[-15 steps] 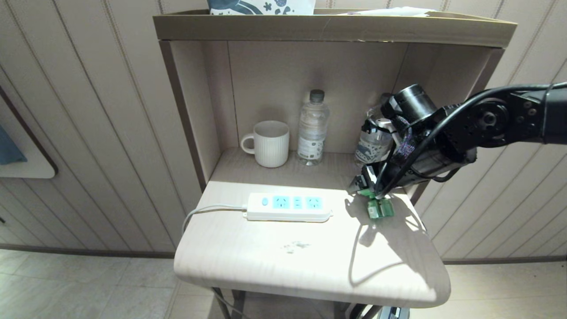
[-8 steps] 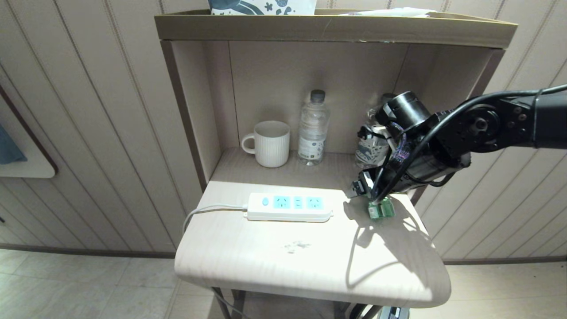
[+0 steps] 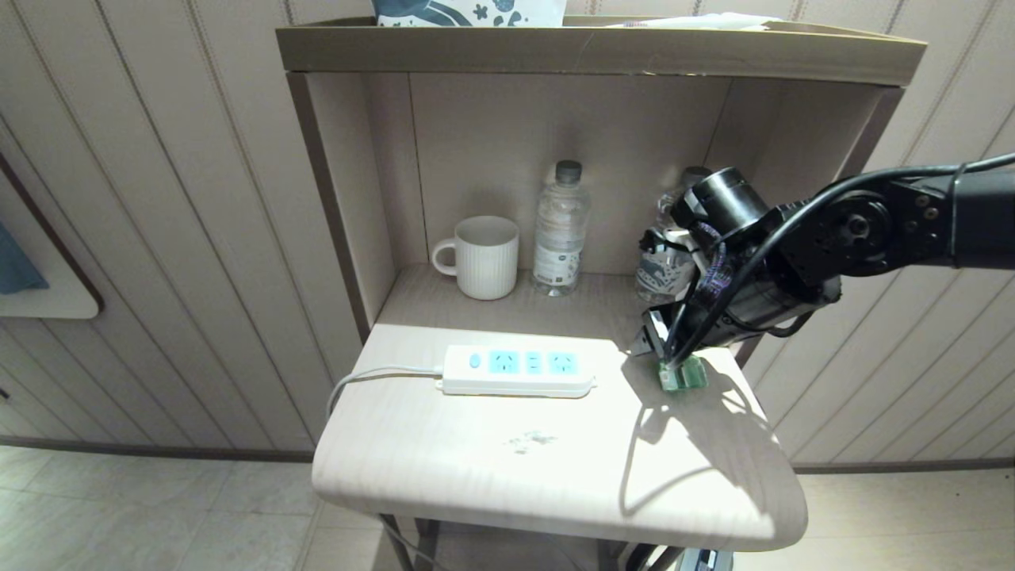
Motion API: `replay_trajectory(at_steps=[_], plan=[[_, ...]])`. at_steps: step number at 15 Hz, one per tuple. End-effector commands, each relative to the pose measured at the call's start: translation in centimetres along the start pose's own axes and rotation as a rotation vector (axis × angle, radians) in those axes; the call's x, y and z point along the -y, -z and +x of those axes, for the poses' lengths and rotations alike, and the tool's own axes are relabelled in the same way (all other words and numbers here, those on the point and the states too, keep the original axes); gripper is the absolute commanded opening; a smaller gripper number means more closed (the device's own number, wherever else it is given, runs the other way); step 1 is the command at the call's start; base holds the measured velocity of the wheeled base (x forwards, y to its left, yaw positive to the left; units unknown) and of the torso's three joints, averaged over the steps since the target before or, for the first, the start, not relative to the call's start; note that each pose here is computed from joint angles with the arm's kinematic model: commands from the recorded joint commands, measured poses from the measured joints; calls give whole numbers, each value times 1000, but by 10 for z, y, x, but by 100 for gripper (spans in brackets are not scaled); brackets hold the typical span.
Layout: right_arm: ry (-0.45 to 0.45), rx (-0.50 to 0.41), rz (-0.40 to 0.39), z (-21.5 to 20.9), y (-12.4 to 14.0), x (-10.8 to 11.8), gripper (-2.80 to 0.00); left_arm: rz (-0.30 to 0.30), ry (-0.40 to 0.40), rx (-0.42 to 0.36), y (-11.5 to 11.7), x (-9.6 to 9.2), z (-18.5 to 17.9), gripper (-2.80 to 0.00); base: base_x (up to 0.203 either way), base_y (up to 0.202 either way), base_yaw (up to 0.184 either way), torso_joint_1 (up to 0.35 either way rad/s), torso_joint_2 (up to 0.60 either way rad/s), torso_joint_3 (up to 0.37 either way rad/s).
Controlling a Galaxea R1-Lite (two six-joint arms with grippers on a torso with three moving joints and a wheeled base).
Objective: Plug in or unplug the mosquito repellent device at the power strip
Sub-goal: Pick up the mosquito repellent liquid
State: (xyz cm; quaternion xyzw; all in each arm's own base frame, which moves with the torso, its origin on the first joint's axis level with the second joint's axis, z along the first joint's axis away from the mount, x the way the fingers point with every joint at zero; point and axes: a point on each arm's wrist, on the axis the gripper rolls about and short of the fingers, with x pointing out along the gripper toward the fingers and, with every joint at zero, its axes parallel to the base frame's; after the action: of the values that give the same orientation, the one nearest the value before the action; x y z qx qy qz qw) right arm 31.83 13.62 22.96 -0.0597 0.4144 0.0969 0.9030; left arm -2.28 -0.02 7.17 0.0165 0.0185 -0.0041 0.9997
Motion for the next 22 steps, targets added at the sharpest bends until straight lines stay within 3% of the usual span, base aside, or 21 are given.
replay_trajectory(at_steps=[1,9,16,20,22], plan=[[-2,-1,-1,-1,0,-1,-280,1,0,0,0,0,0,-280,0,0,0,0,0,0],[-5,14,0,-7,-1,0,-280,1,0,0,0,0,0,-280,0,0,0,0,0,0],[-57,139,-6,-63,-7,-3,-280,1,0,0,0,0,0,-280,0,0,0,0,0,0],[-131,152,-68,-103,-22,-30,-280,7,-5,-1,0,0,0,-280,0,0,0,0,0,0],[-156,114,-105,-105,-21,-45,-280,7,-2,-1,0,0,0,-280,0,0,0,0,0,0]])
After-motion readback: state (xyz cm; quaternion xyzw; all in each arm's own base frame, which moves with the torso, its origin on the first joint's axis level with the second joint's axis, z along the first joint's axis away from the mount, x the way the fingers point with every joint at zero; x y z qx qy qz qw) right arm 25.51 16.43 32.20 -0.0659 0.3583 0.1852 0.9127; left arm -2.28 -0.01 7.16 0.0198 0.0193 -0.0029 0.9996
